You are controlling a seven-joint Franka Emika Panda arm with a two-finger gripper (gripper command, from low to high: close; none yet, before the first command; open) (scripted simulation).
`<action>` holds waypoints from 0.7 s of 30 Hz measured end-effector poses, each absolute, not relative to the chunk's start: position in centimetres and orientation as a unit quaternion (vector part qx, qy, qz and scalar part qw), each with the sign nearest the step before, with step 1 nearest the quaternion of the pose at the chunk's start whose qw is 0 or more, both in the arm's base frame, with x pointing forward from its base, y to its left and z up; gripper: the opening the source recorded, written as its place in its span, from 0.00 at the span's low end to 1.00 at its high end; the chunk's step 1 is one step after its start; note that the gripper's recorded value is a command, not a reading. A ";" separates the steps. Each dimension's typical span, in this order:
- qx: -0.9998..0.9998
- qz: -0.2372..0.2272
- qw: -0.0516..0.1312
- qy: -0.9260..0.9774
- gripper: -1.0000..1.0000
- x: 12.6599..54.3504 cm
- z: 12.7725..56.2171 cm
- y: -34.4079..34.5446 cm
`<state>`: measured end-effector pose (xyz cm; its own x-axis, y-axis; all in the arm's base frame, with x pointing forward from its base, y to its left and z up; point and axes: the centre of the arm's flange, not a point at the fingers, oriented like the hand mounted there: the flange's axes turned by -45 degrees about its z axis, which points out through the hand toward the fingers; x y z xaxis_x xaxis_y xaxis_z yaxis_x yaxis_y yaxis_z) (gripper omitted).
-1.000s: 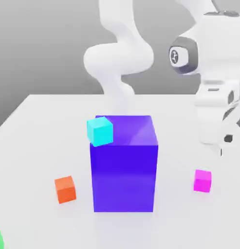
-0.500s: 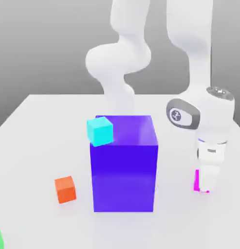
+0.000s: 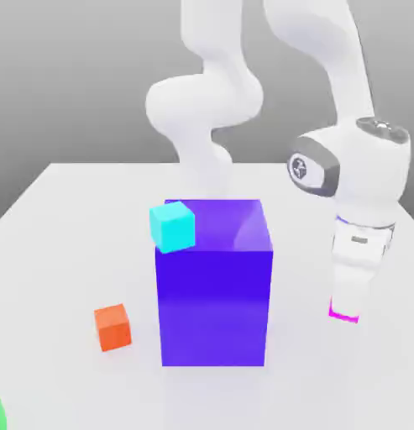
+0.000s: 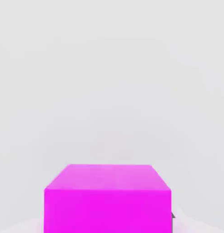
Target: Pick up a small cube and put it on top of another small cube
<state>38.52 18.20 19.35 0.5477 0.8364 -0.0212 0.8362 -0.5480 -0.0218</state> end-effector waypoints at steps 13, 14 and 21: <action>-0.987 0.014 0.010 -0.157 0.00 51.8 21.9 -13.4; -0.991 0.012 0.009 -0.136 0.00 51.7 22.2 -15.8; -0.999 0.002 0.003 -0.041 1.00 51.2 19.1 -27.7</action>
<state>51.15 -27.70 19.08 0.9967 0.0810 -0.0030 0.0810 -0.9967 -0.0052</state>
